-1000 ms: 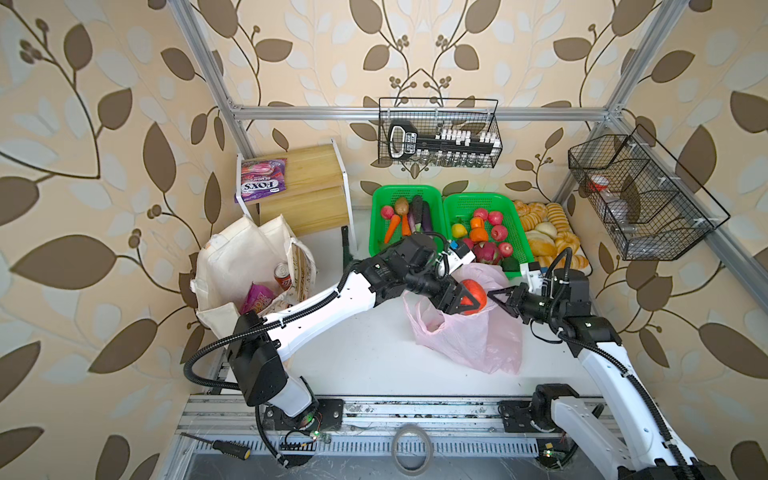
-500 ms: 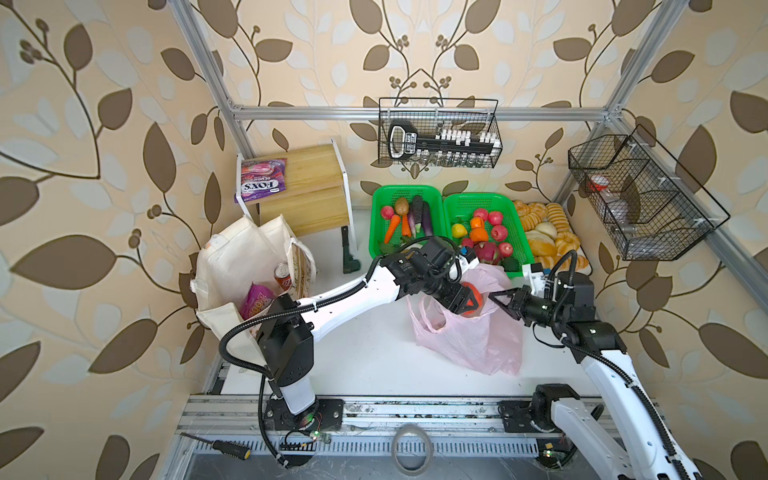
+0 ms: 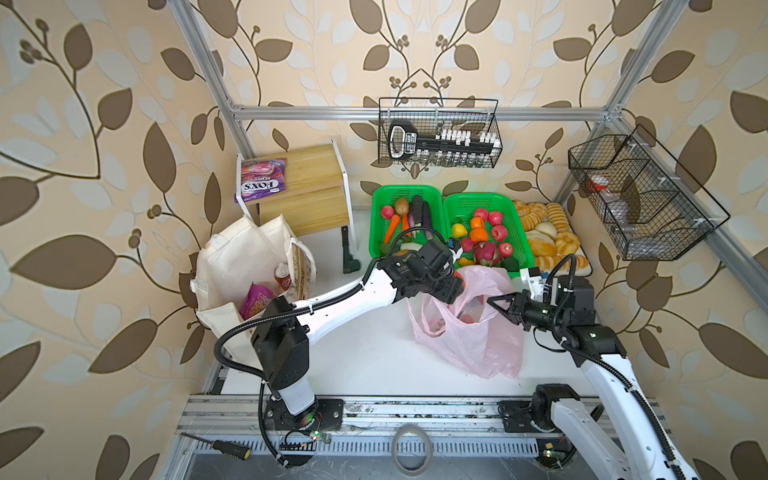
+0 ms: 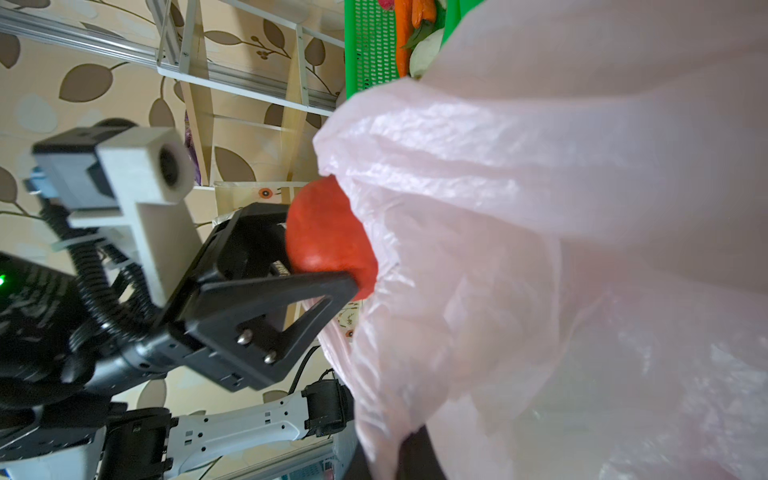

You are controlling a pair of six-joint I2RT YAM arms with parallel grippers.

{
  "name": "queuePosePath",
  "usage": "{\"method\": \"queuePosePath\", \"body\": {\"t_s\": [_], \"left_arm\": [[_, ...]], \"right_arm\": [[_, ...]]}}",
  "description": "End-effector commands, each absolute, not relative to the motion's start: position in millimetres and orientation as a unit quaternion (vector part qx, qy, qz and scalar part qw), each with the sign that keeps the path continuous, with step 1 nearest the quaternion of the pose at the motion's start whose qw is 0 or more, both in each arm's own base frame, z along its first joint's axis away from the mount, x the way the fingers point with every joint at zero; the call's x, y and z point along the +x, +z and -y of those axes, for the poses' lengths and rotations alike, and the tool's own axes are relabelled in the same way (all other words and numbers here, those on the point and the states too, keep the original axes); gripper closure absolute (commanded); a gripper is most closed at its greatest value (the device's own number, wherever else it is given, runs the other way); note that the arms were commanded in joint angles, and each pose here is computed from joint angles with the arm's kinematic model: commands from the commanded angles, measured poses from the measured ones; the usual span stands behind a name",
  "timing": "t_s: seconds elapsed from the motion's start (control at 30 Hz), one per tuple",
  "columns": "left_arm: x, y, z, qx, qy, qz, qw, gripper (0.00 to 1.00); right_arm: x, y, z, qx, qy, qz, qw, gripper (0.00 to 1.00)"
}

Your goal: Place the mixed food into the grocery bags and tie them

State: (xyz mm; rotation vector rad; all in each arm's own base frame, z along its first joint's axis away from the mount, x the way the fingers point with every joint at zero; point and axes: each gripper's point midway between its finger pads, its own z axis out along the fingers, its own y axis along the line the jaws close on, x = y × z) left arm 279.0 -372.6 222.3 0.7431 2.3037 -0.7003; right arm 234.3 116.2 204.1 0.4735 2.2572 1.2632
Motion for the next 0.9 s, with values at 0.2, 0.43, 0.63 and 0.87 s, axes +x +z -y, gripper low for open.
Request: {"method": "queuePosePath", "body": {"t_s": [0.2,0.43,0.63,0.87], "left_arm": [[285.0,287.6,278.2,0.146,-0.249,-0.859,0.422,0.45],[295.2,212.7,222.7,0.080,-0.255,-0.910,0.316,0.48],[259.3,154.0,257.6,0.144,-0.317,-0.925,0.154,0.51],[226.6,155.2,300.9,0.223,-0.417,-0.878,0.072,0.52]], "right_arm": [[241.2,197.4,-111.8,0.184,0.455,-0.833,0.256,1.00],[239.9,203.0,-114.5,0.181,0.468,-0.826,0.257,1.00],[241.4,210.1,-116.3,0.179,0.479,-0.818,0.263,1.00],[243.3,215.2,-121.1,0.176,0.504,-0.805,0.260,1.00]]}}
